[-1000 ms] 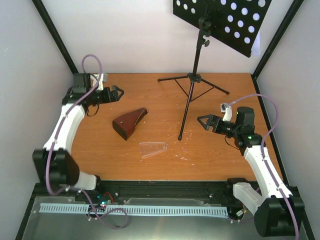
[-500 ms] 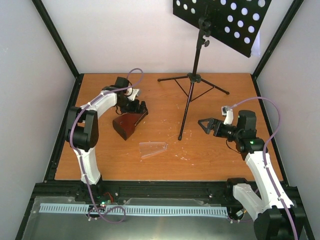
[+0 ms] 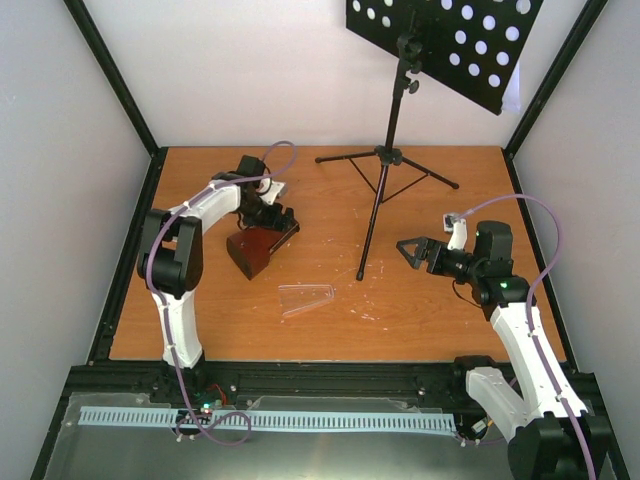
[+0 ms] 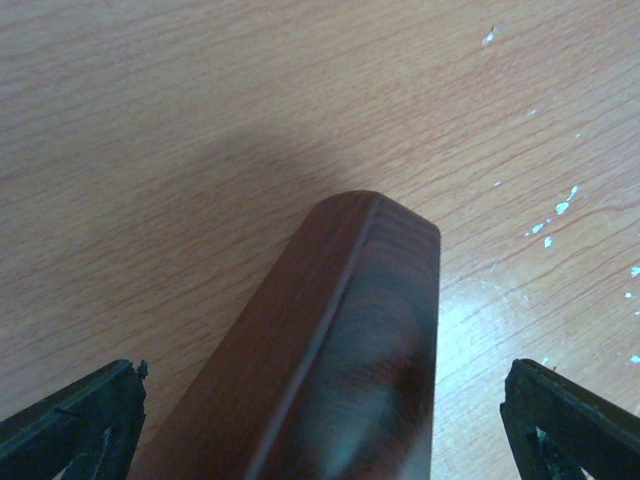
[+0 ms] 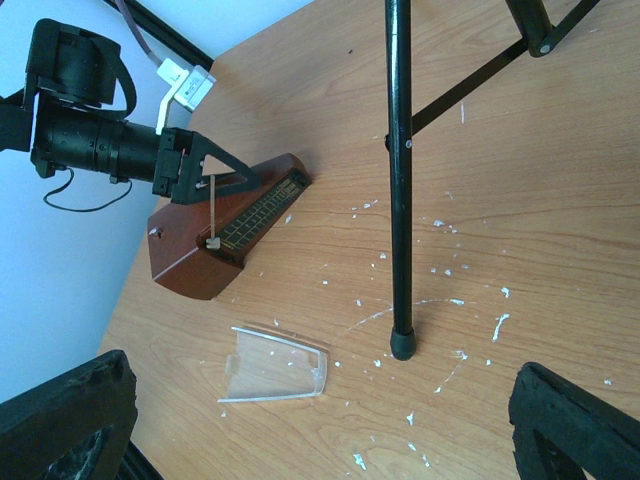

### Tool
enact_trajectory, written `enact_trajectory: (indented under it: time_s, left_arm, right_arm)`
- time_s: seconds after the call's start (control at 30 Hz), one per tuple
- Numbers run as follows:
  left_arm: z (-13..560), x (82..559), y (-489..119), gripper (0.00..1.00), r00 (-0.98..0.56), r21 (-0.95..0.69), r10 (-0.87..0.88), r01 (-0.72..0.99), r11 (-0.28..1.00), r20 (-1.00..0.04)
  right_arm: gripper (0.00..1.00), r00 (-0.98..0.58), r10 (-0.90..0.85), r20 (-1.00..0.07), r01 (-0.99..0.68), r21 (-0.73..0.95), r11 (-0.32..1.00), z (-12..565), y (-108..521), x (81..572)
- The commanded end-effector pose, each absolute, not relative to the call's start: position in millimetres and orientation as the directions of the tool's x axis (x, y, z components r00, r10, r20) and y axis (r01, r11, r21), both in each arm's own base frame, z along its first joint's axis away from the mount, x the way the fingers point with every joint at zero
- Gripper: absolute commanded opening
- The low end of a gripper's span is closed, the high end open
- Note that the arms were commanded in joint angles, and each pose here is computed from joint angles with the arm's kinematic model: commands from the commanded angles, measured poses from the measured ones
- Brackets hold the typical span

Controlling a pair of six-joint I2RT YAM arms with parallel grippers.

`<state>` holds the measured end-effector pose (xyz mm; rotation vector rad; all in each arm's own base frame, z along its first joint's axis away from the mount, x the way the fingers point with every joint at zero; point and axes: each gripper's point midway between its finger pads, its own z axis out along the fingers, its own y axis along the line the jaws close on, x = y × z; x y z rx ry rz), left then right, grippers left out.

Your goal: Pack up the instrument practice props

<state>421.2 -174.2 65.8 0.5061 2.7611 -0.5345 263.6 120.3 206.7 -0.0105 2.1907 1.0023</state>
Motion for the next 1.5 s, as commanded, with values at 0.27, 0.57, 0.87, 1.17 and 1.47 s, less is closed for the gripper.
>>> enact_trajectory:
  time_s: [0.27,0.57,0.87,1.17,1.47]
  left_arm:
    - [59,429,-178,0.91,-0.861,-0.212,0.368,0.456,0.864,-0.351]
    - [53,424,-159,0.83,-0.86,-0.068,0.373,0.42,0.905,-0.348]
    - [66,418,-125,0.84,-0.88,0.048,0.304,0.308,0.95,-0.366]
    - [77,433,-150,0.98,-0.847,-0.024,0.383,0.42,0.907,-0.368]
    - [66,430,-155,0.98,-0.812,-0.015,0.476,0.511,0.86,-0.337]
  right_arm:
    - [1.0,-0.759,0.257,-0.599,-0.279,0.655,0.702,193,121,253]
    - [1.0,-0.775,0.27,-0.572,-0.251,0.67,0.698,190,121,257]
    - [1.0,-0.761,0.282,-0.584,-0.233,0.652,0.721,187,115,246]
    - [1.0,-0.744,0.283,-0.606,-0.25,0.644,0.723,193,114,237]
    - [1.0,-0.759,0.272,-0.592,-0.253,0.651,0.715,187,117,236]
